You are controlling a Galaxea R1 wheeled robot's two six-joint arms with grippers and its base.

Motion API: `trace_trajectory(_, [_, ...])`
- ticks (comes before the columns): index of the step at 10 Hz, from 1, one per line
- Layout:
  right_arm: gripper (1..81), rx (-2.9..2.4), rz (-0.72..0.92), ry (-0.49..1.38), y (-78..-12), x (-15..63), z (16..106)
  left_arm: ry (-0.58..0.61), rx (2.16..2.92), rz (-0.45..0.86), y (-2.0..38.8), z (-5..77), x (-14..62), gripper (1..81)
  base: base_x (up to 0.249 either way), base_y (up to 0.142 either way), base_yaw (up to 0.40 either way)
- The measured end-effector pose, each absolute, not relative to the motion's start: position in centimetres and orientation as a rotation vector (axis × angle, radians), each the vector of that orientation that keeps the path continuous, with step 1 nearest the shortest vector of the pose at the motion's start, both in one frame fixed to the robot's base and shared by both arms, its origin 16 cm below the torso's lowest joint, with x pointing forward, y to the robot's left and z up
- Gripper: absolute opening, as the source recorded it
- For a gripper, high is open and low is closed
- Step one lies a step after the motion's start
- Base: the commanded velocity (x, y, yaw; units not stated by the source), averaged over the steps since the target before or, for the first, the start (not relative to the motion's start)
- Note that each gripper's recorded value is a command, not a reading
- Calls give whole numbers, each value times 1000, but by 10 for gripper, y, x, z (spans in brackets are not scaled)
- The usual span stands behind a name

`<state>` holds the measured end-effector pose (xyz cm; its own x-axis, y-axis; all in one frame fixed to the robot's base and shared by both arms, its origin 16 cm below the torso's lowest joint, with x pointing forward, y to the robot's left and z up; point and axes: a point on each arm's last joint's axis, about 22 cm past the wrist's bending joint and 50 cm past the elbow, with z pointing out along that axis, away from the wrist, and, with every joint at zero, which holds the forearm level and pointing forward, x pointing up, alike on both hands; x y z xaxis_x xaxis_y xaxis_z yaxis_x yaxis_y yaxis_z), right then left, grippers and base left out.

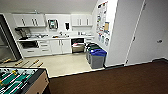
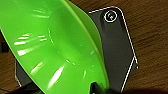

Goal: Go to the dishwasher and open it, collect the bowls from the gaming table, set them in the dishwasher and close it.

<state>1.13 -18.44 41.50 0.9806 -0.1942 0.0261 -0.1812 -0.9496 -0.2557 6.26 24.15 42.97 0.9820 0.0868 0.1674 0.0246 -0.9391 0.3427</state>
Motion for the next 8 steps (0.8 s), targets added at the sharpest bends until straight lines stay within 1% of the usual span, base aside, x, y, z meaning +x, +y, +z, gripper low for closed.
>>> trace_trajectory(8, [10,-2872,-74,277,-184,11,415,81,2782,257,241,430,63,10,191,0,0])
